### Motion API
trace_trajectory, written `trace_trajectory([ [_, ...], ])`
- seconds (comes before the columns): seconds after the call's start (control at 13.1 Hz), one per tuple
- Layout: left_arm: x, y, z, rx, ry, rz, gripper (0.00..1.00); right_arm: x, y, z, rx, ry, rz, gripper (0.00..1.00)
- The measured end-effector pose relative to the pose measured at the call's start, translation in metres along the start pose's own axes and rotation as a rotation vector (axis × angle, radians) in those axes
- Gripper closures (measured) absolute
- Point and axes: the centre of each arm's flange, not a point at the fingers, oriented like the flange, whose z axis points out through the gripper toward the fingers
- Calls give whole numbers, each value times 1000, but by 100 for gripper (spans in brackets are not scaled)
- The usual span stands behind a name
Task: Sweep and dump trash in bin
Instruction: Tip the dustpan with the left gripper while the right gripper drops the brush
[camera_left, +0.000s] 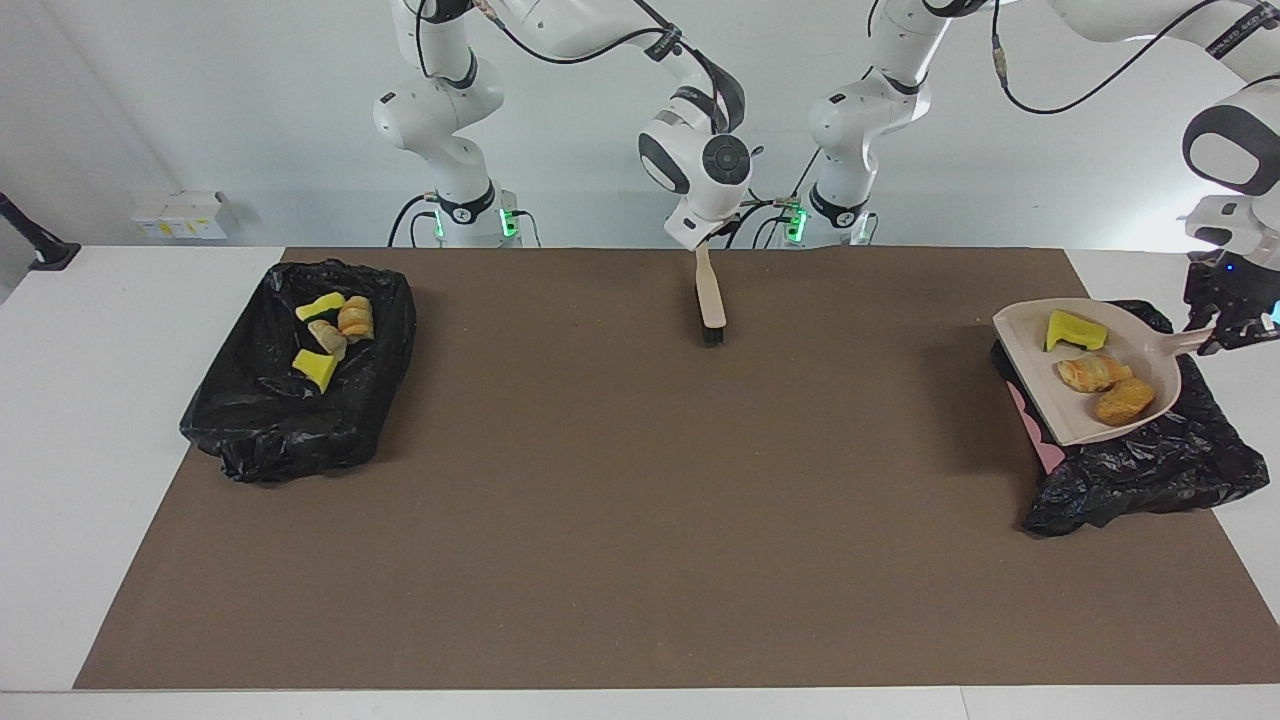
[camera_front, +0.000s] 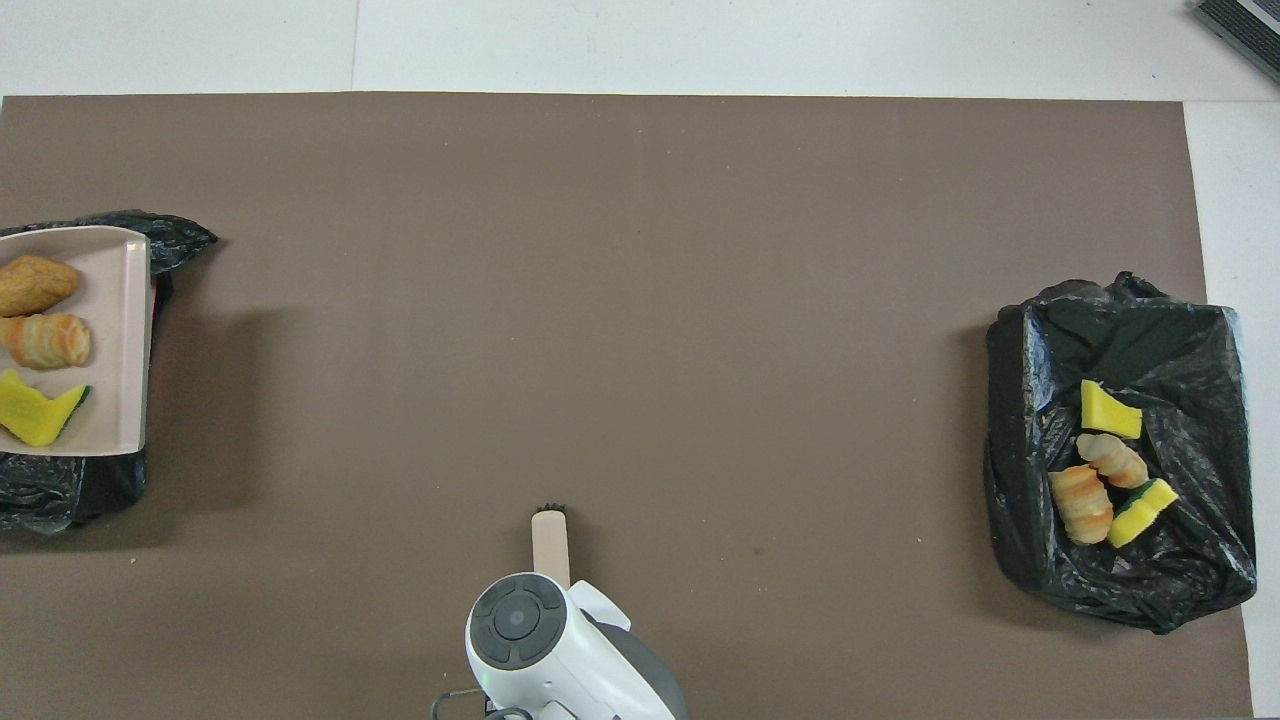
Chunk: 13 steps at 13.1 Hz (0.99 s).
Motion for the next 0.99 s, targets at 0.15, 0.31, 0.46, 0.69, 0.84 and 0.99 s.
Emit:
trace_trajectory([
  [0.15,-8,1,-1,-23,-125,28,69,5,3,-2,5,1,13,67],
  [0.31,-7,-1,-2,-45,-247,-4,69,18,11,-14,27,8,41,48],
  [0.46,5,-4,-1,-52,-349,-26,69,33,21,-41,71,35,69,31],
  [0.69,34,-3,-8,-31,-488,-34,69,42,42,-85,96,99,90,24],
  [0.84,50,2,-17,-9,-572,-14,69,50,80,-125,81,142,114,12],
  [0.99,55,6,-25,5,-643,18,69,53,136,-171,52,154,90,8],
])
